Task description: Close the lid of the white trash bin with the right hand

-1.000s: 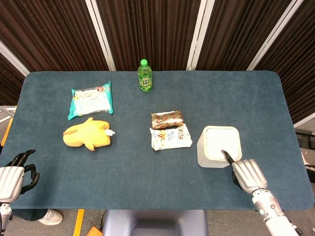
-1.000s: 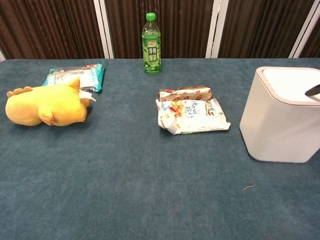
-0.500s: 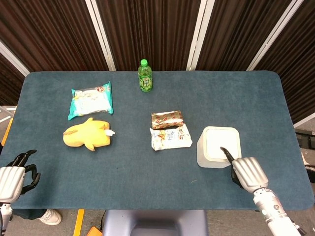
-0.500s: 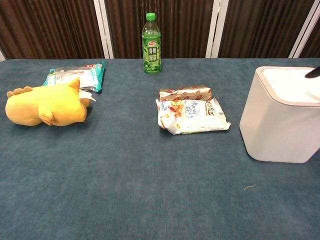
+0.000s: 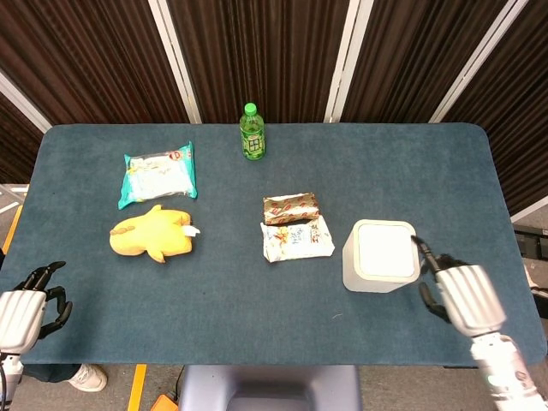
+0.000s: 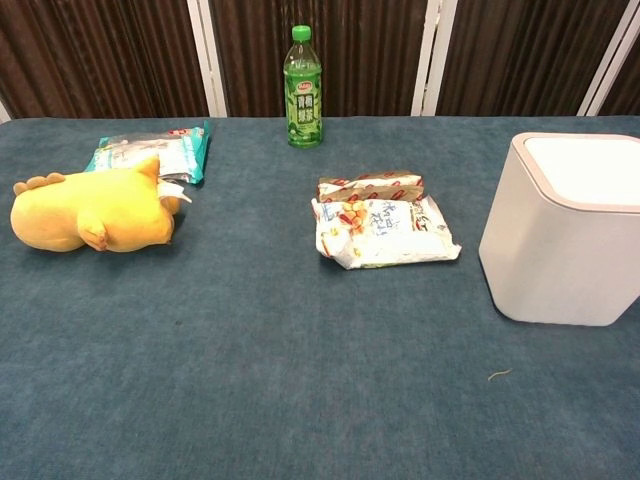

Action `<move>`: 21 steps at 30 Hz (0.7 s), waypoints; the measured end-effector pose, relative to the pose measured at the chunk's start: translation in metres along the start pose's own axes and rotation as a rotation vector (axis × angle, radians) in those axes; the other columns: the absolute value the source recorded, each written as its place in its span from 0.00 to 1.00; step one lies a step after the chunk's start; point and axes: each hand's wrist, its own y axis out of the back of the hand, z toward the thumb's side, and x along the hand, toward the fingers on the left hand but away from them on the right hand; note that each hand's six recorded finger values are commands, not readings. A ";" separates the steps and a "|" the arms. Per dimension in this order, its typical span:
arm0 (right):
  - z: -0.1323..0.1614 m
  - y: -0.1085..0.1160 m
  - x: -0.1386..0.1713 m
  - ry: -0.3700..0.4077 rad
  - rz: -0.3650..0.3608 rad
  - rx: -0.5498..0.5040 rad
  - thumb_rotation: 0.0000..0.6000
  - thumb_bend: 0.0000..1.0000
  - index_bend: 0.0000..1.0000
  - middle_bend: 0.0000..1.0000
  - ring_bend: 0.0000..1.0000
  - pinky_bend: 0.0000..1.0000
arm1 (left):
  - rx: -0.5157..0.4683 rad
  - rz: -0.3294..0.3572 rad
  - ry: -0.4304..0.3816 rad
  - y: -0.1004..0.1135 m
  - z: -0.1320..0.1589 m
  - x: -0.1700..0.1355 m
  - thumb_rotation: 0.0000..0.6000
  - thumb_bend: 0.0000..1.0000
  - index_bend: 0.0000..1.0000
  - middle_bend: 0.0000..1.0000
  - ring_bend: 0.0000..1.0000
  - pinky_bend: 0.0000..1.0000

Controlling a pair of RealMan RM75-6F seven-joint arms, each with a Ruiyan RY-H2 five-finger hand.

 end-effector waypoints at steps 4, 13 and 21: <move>-0.031 0.004 0.015 -0.050 -0.078 0.035 1.00 0.30 0.07 0.07 0.00 0.28 | 0.003 0.012 -0.014 0.003 0.004 -0.002 1.00 0.42 0.51 0.18 0.21 0.49; -0.076 -0.023 0.040 -0.138 -0.121 0.129 1.00 0.29 0.00 0.00 0.00 0.19 | 0.021 0.037 -0.010 0.005 0.008 -0.006 1.00 0.42 0.50 0.18 0.21 0.49; -0.088 -0.060 0.040 -0.187 0.014 0.167 1.00 0.29 0.00 0.00 0.00 0.14 | 0.043 0.051 0.000 0.005 0.010 -0.006 1.00 0.42 0.50 0.18 0.21 0.49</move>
